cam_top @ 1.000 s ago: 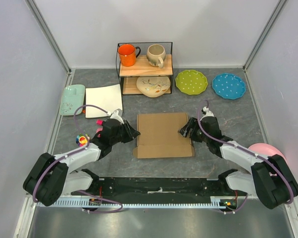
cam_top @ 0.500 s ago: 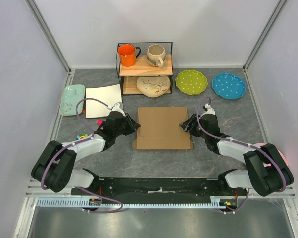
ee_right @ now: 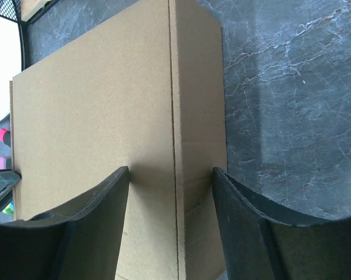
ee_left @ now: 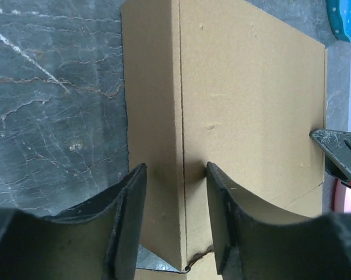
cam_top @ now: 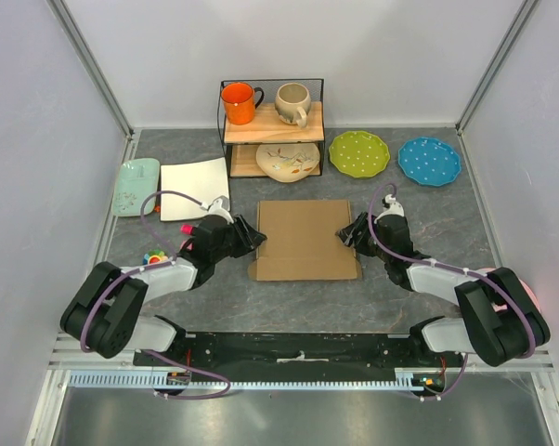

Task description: Fold the paper box

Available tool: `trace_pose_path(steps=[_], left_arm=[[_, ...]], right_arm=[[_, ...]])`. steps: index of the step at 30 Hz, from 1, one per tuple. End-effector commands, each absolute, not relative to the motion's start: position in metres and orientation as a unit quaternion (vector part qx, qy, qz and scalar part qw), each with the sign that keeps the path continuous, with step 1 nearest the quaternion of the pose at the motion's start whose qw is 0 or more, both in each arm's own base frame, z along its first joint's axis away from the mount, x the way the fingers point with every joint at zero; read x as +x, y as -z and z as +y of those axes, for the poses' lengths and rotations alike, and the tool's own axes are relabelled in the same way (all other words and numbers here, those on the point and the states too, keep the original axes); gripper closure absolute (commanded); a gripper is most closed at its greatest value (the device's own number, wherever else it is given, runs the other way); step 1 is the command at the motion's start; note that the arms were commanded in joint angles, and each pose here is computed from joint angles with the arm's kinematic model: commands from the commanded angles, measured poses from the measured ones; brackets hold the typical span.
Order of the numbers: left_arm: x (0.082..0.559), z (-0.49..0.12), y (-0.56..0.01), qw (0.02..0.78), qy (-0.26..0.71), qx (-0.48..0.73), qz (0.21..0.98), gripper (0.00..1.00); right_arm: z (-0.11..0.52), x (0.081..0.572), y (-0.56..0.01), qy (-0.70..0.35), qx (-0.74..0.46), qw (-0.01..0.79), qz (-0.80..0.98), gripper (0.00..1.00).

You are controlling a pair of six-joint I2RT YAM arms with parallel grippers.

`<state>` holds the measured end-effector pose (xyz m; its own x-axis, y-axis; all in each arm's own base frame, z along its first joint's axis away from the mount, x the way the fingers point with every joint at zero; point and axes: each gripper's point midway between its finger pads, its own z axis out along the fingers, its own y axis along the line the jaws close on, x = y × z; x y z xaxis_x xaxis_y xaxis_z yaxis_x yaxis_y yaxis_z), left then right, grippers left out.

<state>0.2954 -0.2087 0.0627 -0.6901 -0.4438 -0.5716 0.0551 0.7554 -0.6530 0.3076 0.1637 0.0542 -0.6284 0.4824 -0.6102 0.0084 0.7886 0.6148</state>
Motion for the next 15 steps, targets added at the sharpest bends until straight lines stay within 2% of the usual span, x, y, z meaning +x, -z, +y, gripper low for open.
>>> trace_pose_path(steps=[1, 4, 5, 6, 7, 8, 10, 13, 15], left_arm=[[0.276, -0.211, -0.049, 0.344, 0.346, -0.118, 0.865, 0.44], [0.274, -0.208, -0.050, 0.358, 0.352, -0.122, 0.856, 0.43], [0.274, -0.209, -0.049, 0.357, 0.352, -0.118, 0.857, 0.45], [0.273, -0.210, -0.044, 0.351, 0.350, -0.114, 0.861, 0.50], [0.270, -0.213, -0.042, 0.344, 0.356, -0.106, 0.862, 0.64], [0.269, -0.214, -0.039, 0.338, 0.359, -0.104, 0.864, 0.71], [0.264, -0.218, -0.031, 0.325, 0.368, -0.105, 0.865, 0.84], [0.260, -0.217, -0.027, 0.324, 0.377, -0.112, 0.861, 0.94], [0.260, -0.215, -0.029, 0.327, 0.374, -0.118, 0.859, 0.96]], right_arm=[[0.150, 0.269, -0.009, -0.239, 0.136, 0.337, 0.901, 0.34], [0.151, 0.268, -0.009, -0.243, 0.132, 0.338, 0.900, 0.40], [0.152, 0.268, -0.008, -0.245, 0.131, 0.336, 0.900, 0.51], [0.152, 0.266, -0.005, -0.246, 0.134, 0.331, 0.901, 0.57], [0.154, 0.265, -0.004, -0.252, 0.133, 0.330, 0.900, 0.62], [0.155, 0.265, -0.003, -0.255, 0.134, 0.328, 0.900, 0.72], [0.157, 0.261, 0.000, -0.261, 0.134, 0.322, 0.900, 0.78], [0.156, 0.260, -0.001, -0.261, 0.136, 0.324, 0.899, 0.85], [0.155, 0.260, -0.005, -0.261, 0.134, 0.328, 0.898, 0.86]])
